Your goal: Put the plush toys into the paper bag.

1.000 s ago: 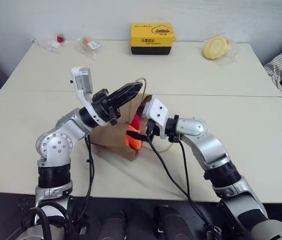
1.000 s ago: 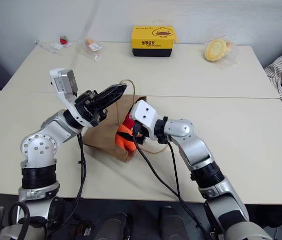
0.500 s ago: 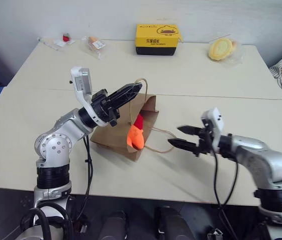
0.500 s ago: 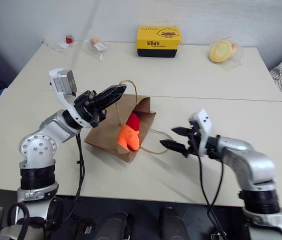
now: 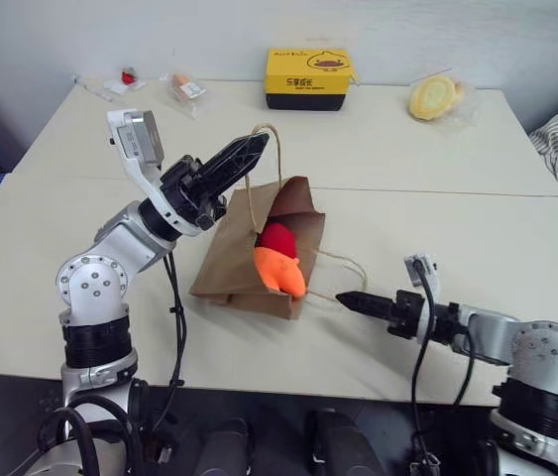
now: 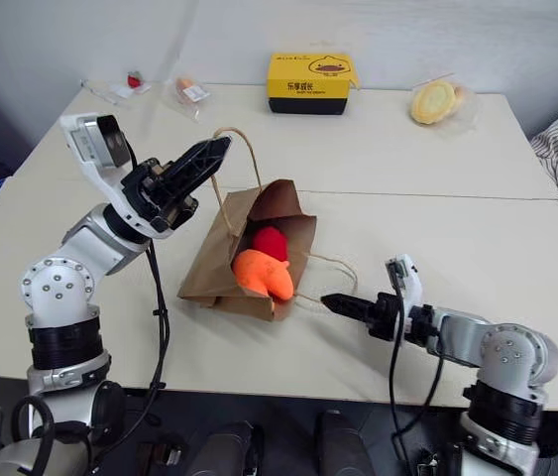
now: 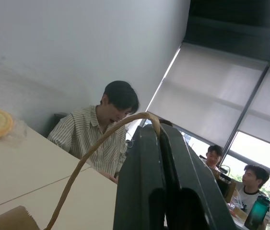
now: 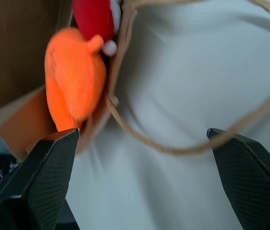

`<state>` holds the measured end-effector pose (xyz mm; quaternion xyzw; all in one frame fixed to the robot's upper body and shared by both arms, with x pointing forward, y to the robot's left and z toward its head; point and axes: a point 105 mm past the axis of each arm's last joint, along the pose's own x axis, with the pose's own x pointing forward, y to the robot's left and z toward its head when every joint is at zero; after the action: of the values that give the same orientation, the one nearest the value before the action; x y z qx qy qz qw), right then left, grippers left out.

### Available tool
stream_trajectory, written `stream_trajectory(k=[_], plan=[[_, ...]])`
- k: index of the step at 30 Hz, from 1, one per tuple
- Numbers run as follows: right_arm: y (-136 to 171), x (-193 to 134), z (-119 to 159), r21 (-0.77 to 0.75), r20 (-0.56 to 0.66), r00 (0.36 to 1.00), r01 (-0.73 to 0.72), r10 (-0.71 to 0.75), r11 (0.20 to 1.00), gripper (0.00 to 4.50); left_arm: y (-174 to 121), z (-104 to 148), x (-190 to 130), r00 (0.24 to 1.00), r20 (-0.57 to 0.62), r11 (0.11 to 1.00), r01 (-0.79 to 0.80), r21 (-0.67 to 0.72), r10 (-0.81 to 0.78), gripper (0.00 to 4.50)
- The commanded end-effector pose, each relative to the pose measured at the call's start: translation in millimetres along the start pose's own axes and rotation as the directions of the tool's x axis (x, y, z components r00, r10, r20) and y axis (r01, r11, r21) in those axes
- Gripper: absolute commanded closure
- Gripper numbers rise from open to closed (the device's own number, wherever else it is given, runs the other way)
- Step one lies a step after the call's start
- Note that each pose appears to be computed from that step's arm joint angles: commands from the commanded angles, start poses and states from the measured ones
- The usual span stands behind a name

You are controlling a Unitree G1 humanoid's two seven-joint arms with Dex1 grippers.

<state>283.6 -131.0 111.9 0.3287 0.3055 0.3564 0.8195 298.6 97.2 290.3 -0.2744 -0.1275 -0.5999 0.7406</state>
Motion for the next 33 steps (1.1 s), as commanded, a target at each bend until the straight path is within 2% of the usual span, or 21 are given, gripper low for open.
stream_trajectory(k=[1,3,6,16,17,20,27,31,33], plan=[[-2.3,9.2,-0.4,0.054,0.016,1.000,0.020,-0.021,0.998,0.16,-11.6,7.5,1.1,0.999,0.002,0.998,0.041,0.037,-0.041,4.50],[2.2,13.6,6.2,0.072,0.054,0.999,0.000,-0.004,0.997,0.16,-11.2,6.3,1.1,0.999,-0.003,0.999,0.038,0.038,-0.038,4.50],[13.1,14.5,15.2,0.067,0.091,0.994,-0.059,0.053,0.996,0.73,-9.9,5.8,0.5,1.000,-0.002,0.999,0.029,0.045,-0.029,4.50],[49.6,-10.7,51.9,-0.035,0.208,0.948,-0.240,0.242,0.970,4.29,-7.1,5.4,-1.0,1.000,0.002,0.998,0.019,0.060,-0.019,4.50],[55.2,-14.9,57.2,-0.054,0.223,0.937,-0.262,0.268,0.963,4.43,-6.3,6.3,-0.7,1.000,0.004,0.998,0.018,0.063,-0.019,4.50],[75.1,-31.0,77.1,-0.125,0.272,0.898,-0.324,0.347,0.938,4.43,-3.9,8.8,0.5,1.000,0.010,0.997,0.020,0.071,-0.021,4.50],[122.3,-62.9,122.3,-0.316,0.279,0.850,-0.358,0.447,0.878,4.43,8.4,14.3,5.5,0.999,0.045,0.996,-0.007,0.093,0.002,4.50],[139.6,-50.0,118.3,-0.351,0.218,0.843,-0.402,0.491,0.846,4.43,25.7,20.0,3.9,0.993,0.090,0.982,-0.096,0.164,0.082,4.50],[137.1,-38.4,115.8,-0.339,0.224,0.848,-0.394,0.480,0.854,4.43,31.1,11.7,0.5,0.993,0.056,0.976,-0.110,0.186,0.101,4.50]])
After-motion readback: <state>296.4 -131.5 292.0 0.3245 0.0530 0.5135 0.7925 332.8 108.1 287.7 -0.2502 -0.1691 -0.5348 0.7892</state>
